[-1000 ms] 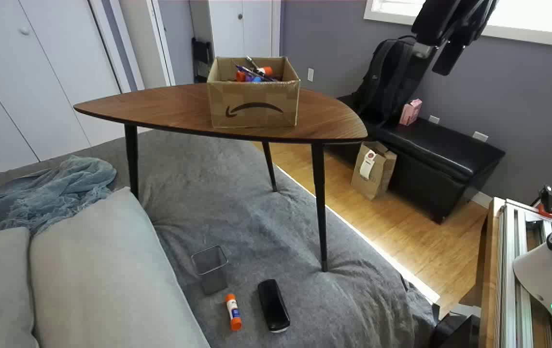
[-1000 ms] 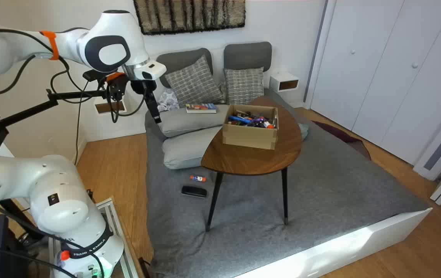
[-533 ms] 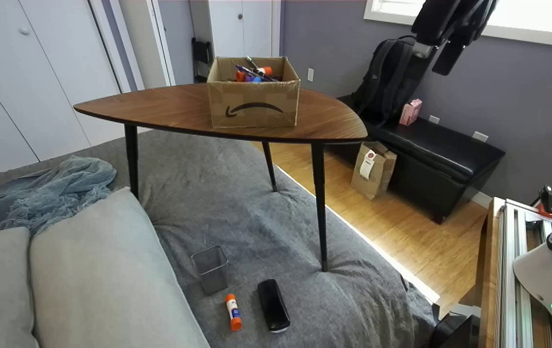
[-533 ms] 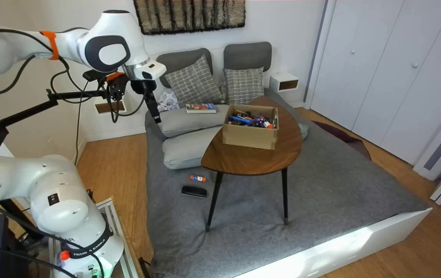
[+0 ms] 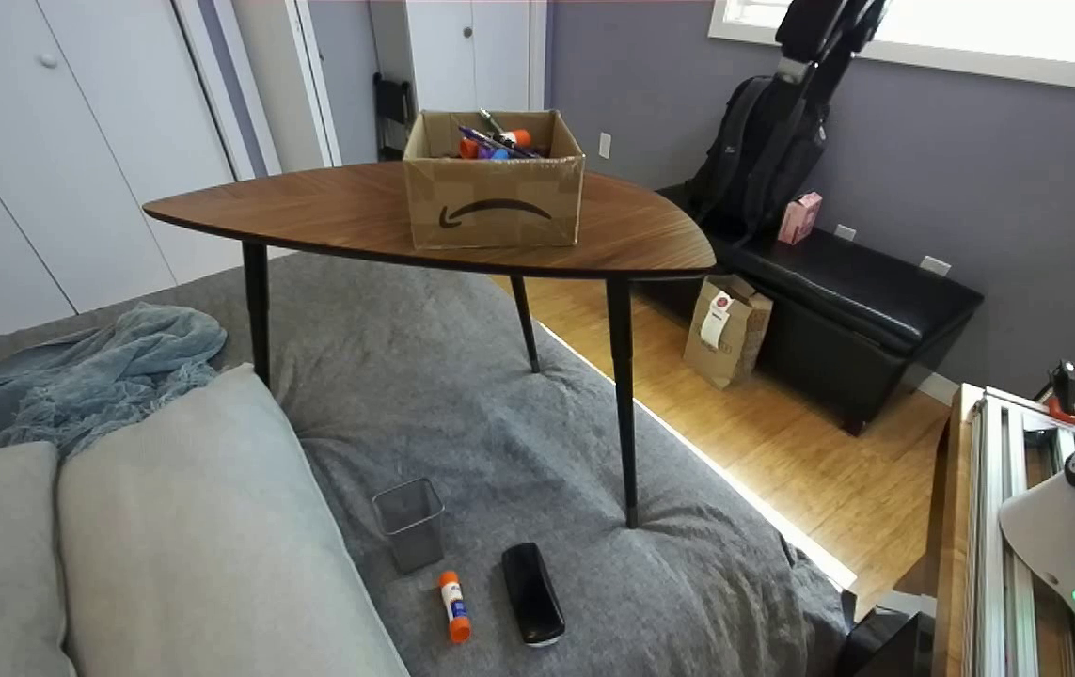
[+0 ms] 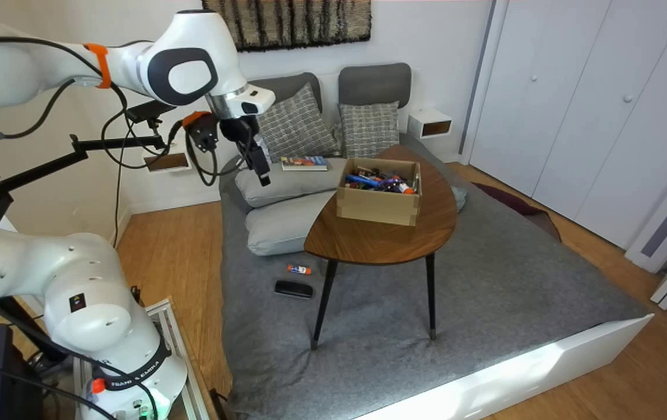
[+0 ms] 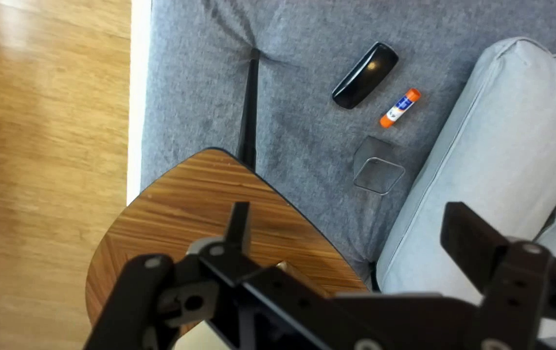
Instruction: Put the box on the edge of the table, then remove the green object from the box
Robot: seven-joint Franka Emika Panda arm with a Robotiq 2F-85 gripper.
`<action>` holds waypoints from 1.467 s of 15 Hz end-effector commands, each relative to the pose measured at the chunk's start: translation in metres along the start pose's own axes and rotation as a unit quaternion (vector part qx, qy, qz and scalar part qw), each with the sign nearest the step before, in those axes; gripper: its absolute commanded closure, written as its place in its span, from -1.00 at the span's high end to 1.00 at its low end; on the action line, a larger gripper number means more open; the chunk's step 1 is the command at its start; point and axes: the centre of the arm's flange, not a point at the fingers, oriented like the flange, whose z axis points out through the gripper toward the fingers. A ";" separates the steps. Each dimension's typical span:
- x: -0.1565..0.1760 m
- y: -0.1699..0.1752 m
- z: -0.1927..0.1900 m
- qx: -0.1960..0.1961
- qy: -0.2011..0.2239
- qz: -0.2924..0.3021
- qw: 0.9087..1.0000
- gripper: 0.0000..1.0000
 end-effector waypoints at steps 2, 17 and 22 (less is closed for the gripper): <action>0.070 0.004 0.000 -0.011 0.000 -0.126 0.992 1.00; 0.136 -0.016 0.026 0.009 0.066 -0.262 0.963 1.00; 0.148 -0.006 0.038 0.025 0.085 -0.283 0.955 1.00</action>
